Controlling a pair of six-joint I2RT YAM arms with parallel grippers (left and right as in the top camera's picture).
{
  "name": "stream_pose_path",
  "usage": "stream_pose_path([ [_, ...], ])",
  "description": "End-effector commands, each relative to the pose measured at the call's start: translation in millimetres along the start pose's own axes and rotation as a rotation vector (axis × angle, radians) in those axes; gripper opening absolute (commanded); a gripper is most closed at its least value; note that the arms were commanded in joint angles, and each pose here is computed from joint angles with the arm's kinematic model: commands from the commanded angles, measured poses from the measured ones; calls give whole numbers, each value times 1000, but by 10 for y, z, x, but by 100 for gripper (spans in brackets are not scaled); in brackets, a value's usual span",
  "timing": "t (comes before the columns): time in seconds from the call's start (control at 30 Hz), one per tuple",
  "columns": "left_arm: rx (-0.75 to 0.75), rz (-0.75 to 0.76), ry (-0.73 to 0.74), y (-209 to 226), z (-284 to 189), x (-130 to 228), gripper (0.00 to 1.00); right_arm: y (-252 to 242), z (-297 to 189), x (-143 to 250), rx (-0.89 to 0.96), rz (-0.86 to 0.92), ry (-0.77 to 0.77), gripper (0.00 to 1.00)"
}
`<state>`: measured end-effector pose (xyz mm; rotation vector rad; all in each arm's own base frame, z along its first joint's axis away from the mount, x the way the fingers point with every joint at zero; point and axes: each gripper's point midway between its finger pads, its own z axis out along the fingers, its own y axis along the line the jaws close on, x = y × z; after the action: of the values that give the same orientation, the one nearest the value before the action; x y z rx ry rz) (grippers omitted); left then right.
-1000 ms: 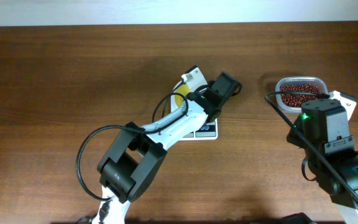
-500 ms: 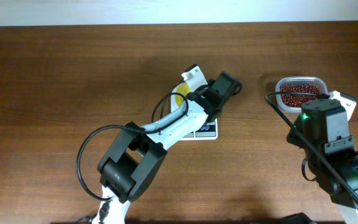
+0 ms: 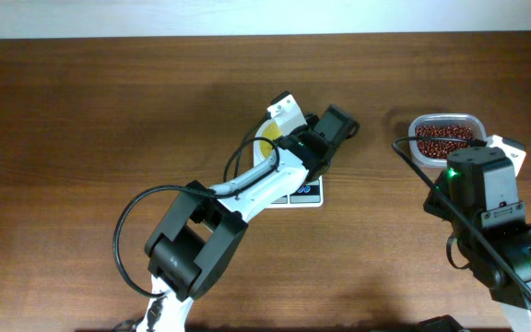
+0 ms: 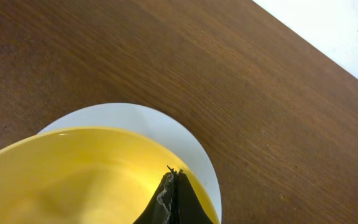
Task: Scoop item into bowl and weigh 50g on scale
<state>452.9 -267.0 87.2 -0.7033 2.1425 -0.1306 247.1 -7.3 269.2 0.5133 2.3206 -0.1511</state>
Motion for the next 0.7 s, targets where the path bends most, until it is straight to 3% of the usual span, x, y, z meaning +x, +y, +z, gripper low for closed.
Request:
stream_pose_path([
  [0.0,-18,6,-33,26,47,-95,0,8,-73,-47,-16,11,-17,4],
  [0.67,-10,-35,-88,6,82,-252,0,-2,-73,-32,-12,8,-11,4],
])
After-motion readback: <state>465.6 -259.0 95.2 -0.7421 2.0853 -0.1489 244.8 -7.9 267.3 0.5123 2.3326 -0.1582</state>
